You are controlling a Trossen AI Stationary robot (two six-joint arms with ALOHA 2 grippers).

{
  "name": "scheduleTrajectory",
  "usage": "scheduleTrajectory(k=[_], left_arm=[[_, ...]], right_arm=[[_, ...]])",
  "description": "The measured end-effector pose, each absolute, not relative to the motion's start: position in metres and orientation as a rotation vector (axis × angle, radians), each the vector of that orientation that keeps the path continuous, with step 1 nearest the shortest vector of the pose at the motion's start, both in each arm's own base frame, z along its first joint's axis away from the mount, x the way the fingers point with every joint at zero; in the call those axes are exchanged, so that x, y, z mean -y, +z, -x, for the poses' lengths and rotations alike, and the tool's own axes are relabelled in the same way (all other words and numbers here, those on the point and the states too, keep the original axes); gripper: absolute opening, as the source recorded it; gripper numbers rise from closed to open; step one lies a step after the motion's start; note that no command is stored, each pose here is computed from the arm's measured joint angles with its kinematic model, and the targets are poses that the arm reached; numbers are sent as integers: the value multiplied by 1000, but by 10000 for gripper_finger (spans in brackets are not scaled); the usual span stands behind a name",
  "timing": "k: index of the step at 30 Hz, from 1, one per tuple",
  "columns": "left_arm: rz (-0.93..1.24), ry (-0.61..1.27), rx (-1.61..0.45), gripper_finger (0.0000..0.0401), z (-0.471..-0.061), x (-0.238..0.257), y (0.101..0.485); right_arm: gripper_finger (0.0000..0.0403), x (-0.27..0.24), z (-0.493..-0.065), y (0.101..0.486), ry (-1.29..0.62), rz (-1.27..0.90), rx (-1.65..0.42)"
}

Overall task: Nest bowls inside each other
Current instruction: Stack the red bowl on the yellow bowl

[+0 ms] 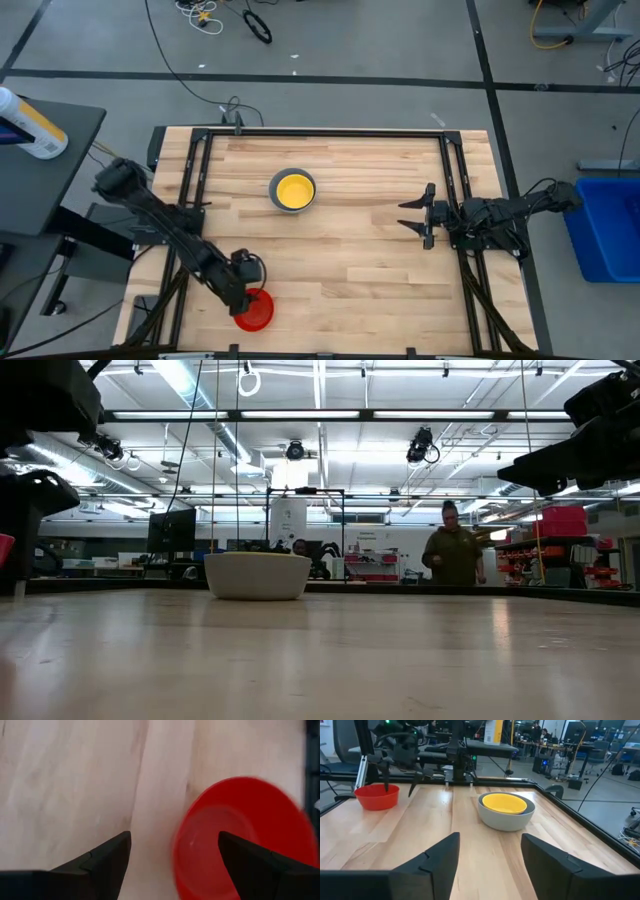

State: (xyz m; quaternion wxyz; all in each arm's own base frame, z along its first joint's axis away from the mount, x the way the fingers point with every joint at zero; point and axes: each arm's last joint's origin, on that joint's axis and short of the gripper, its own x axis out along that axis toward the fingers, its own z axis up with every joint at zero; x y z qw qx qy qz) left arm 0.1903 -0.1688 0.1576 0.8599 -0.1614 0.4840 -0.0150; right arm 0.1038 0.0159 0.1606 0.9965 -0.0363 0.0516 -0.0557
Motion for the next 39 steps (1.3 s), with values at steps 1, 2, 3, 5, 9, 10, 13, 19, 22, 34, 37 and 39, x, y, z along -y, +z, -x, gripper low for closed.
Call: scheduleTrajectory(k=[1,2,3,5,9,10,13,19,22,34,37,39], left_arm=[[335,-27,-1027,304,-190,169,156],[333,-26,-1036,300,-190,169,154],[340,-28,-1040,294,-190,169,153],[348,-26,-1050,277,-190,169,151],[341,-17,-1039,218,-190,169,151],[331,-16,-1034,195,-190,169,151],[300,-20,-1020,104,-190,169,151],[175,68,-891,9,-194,164,153],[81,134,-790,7,-201,159,156],[-230,438,-569,6,-246,95,179],[-241,488,-516,6,-251,74,193],[-233,500,-469,6,-250,57,199]], right_arm=[[220,-16,-104,161,-110,73,-103],[218,-16,-104,161,-110,73,-103],[217,-16,-104,161,-110,73,-103],[214,-16,-104,161,-110,73,-103],[209,-16,-104,161,-109,73,-103],[207,-16,-104,161,-109,73,-103],[204,-16,-104,161,-109,73,-103],[200,-16,-104,161,-109,73,-103],[202,-16,-104,160,-109,73,-104],[222,-17,-106,158,-109,83,-137],[227,-17,-106,157,-108,85,-144],[230,-17,-106,156,-108,87,-149]])
